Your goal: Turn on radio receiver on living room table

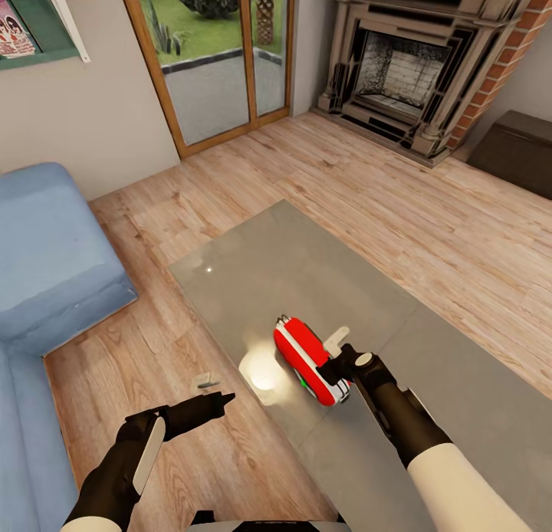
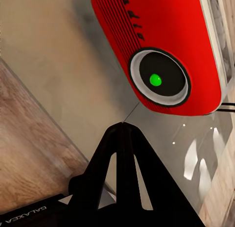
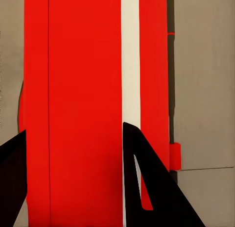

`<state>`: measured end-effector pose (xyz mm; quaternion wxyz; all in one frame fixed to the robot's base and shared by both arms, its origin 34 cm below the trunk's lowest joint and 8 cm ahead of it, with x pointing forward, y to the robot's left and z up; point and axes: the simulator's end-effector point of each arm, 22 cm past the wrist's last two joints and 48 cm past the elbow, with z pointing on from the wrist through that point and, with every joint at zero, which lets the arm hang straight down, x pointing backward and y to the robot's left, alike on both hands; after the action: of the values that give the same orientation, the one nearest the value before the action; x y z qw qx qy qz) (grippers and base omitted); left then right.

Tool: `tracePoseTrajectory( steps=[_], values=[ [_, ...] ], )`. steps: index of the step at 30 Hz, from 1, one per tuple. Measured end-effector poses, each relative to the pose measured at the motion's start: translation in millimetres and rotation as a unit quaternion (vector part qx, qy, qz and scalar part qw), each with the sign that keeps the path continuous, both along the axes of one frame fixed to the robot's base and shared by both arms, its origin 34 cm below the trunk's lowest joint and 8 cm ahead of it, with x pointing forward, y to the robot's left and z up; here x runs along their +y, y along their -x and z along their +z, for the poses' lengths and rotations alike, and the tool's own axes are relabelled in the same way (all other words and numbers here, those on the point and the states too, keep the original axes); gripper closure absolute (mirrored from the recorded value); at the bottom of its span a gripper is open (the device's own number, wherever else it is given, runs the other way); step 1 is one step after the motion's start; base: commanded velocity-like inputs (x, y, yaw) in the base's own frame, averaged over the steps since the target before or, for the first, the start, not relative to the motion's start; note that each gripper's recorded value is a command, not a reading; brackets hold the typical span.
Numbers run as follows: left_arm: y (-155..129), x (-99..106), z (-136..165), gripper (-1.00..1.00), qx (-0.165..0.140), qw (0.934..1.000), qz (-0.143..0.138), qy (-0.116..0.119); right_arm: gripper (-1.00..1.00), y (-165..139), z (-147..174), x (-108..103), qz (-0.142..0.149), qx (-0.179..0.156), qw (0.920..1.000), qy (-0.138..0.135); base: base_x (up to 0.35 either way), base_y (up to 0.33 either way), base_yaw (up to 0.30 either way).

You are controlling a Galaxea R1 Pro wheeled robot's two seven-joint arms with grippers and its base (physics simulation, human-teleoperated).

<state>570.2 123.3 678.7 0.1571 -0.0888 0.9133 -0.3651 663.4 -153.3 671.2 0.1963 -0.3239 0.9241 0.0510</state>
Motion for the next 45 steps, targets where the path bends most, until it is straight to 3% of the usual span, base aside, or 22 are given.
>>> tracePoseTrajectory(
  steps=[22, 31, 43, 44, 45],
  values=[
    [0.0, -0.6, 0.1, 1.0, 0.0, 1.0, 0.0, 0.0, 1.0, -3.8, 1.7, 3.2, 0.008, -0.012, 0.9999, -0.006, 0.0, 0.0, 0.0],
    [0.1, -0.8, 0.1, 1.0, 0.0, 1.0, 0.0, 0.0, 1.0, 16.7, -17.5, -1.3, 0.007, 0.019, 0.9998, 0.001, 0.0, 0.0, 0.0],
    [0.1, -0.4, 0.3, 1.0, 0.0, 1.0, 0.0, 0.0, 1.0, 16.9, -17.8, -1.5, 0.008, 0.018, 0.9998, 0.001, 0.0, 0.0, 0.0],
    [0.1, -0.3, 0.3, 1.0, 0.0, 1.0, 0.0, 0.0, -1.0, 17.0, -17.8, -1.5, 0.007, 0.019, 0.9998, 0.0, 0.0, 0.0, 0.0],
    [0.0, -0.5, 0.0, 1.0, 0.0, 1.0, 0.0, 0.0, -1.0, 18.2, -19.3, -2.2, 0.008, 0.02, 0.9998, 0.002, 0.0, 0.0, 0.0]
  ],
)
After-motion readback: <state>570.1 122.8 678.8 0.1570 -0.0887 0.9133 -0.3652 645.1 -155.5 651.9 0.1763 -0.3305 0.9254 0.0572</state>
